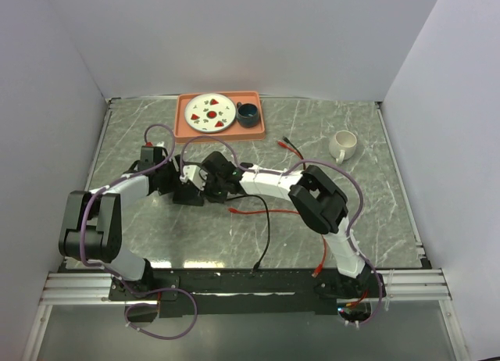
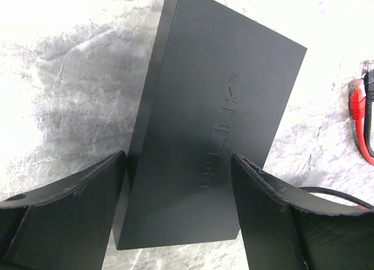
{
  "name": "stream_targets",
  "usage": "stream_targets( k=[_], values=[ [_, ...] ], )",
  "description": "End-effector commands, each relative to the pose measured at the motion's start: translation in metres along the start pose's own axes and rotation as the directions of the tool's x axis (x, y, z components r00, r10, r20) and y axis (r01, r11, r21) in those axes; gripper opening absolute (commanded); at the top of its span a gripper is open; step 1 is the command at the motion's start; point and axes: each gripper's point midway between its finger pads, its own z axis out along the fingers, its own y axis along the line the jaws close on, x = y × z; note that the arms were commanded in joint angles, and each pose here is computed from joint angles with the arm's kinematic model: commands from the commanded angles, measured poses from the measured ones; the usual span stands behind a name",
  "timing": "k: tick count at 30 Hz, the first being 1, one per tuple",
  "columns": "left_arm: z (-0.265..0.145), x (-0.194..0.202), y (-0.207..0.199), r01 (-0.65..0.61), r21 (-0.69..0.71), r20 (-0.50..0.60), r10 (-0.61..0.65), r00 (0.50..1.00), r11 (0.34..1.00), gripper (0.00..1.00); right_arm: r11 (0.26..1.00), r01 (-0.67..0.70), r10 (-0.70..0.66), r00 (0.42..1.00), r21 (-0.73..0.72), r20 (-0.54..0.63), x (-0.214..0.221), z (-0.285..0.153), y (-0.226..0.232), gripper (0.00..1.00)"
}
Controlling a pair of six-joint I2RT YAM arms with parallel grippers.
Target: Insert the plug into the switch port
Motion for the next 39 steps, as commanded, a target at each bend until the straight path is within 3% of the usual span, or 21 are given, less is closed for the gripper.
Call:
stream_targets(
  k=[1,14,17,18,21,24,27,35,37,39],
  values=[
    [0.003,0.001,-0.011,-0.006,0.06,-0.025,0.008,1.0,0.998,0.77,1.0,0.005,-0.004,0.999,0.021,-0.034,0.0,0.008,-0.008,0.0],
    [0.002,0.005,-0.02,0.001,0.11,-0.037,0.003,0.999,0.994,0.74,0.999,0.043,-0.042,0.999,0.028,-0.027,-0.012,0.008,-0.004,0.0],
    [0.002,0.011,-0.024,0.002,0.141,-0.052,0.005,0.999,0.99,0.54,0.999,0.033,-0.033,0.999,0.019,0.003,-0.024,0.007,-0.003,0.0],
    [0.002,0.015,-0.024,0.006,0.143,-0.061,0.003,0.998,0.99,0.42,0.999,0.029,-0.03,0.999,0.013,0.011,-0.026,0.007,-0.003,0.0],
    [0.004,0.023,-0.022,0.016,0.146,-0.077,-0.004,0.997,0.989,0.21,1.0,0.021,-0.021,0.999,0.006,0.031,-0.036,0.006,-0.003,0.0],
    [0.007,0.029,-0.02,0.027,0.135,-0.09,-0.015,0.996,0.99,0.15,1.0,0.008,-0.008,0.999,-0.002,0.04,-0.043,0.006,-0.003,0.0],
    [0.009,0.038,-0.018,0.04,0.131,-0.115,-0.025,0.993,0.991,0.01,1.0,-0.018,0.017,0.999,0.017,0.042,-0.048,0.005,-0.007,0.0],
    [0.006,0.061,-0.017,0.067,0.109,-0.164,-0.048,0.985,0.992,0.04,0.991,-0.112,0.109,0.993,0.07,0.053,-0.045,-0.003,-0.017,0.0],
    [0.005,0.063,-0.017,0.063,0.11,-0.165,-0.044,0.985,0.992,0.14,0.986,-0.146,0.141,0.988,0.076,0.068,-0.047,-0.011,-0.019,0.0],
    [0.002,0.066,-0.014,0.068,0.093,-0.164,-0.052,0.985,0.993,0.39,0.983,-0.165,0.16,0.985,0.082,0.068,-0.045,-0.017,-0.02,0.0]
  ],
)
